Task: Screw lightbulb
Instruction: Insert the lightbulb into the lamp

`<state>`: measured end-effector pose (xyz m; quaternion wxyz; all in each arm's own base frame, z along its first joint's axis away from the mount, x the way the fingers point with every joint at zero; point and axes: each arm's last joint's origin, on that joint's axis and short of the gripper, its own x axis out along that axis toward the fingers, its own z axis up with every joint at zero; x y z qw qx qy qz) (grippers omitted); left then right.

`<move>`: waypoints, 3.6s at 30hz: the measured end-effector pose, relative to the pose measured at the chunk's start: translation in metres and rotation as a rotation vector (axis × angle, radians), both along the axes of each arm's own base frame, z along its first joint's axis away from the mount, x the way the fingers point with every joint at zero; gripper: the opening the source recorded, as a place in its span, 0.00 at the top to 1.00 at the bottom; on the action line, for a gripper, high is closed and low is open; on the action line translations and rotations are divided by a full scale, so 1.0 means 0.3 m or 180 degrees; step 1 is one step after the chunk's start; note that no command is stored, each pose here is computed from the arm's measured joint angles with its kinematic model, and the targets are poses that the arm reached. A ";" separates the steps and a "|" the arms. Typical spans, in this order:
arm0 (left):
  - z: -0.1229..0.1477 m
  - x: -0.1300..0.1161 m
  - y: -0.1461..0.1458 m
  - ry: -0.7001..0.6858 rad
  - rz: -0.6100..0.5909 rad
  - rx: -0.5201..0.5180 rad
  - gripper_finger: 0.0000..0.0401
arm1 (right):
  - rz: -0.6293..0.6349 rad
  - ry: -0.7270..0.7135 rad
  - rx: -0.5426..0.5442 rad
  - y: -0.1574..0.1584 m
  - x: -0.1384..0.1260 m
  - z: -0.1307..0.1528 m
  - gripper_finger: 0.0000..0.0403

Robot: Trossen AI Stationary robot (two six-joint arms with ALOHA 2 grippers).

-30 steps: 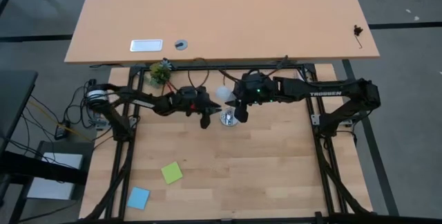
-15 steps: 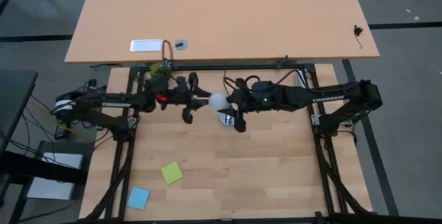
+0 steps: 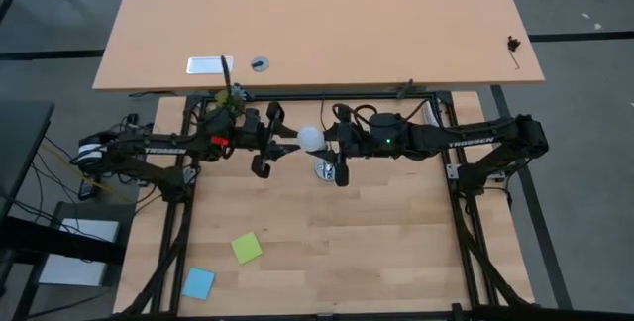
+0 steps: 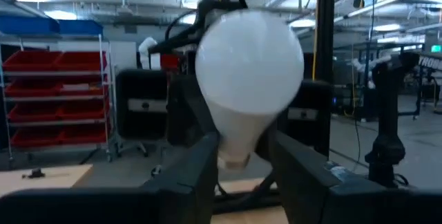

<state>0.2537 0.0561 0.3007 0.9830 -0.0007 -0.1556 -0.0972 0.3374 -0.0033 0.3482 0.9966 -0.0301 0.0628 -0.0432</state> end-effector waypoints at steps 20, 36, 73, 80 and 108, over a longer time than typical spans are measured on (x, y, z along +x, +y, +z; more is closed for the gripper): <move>0.056 0.034 -0.052 -0.0212 0.0096 -0.0032 0.29 | 0.0050 -0.0238 0.0014 -0.006 0.002 0.024 0.62; 0.094 0.091 -0.053 -0.0306 0.0105 0.0048 0.29 | 0.0068 -0.0271 0.0039 -0.006 0.013 0.017 0.62; 0.089 0.097 -0.051 -0.0296 0.0130 0.0090 0.41 | 0.0080 -0.0205 0.0040 -0.004 0.029 -0.004 0.48; 0.084 0.098 -0.042 -0.0243 0.0161 0.0092 0.42 | -0.0150 0.0066 0.0012 -0.004 -0.028 0.014 0.34; -0.089 0.171 -0.009 0.0877 0.0472 0.0241 0.46 | -0.0085 0.0547 0.0279 0.010 -0.210 0.080 0.37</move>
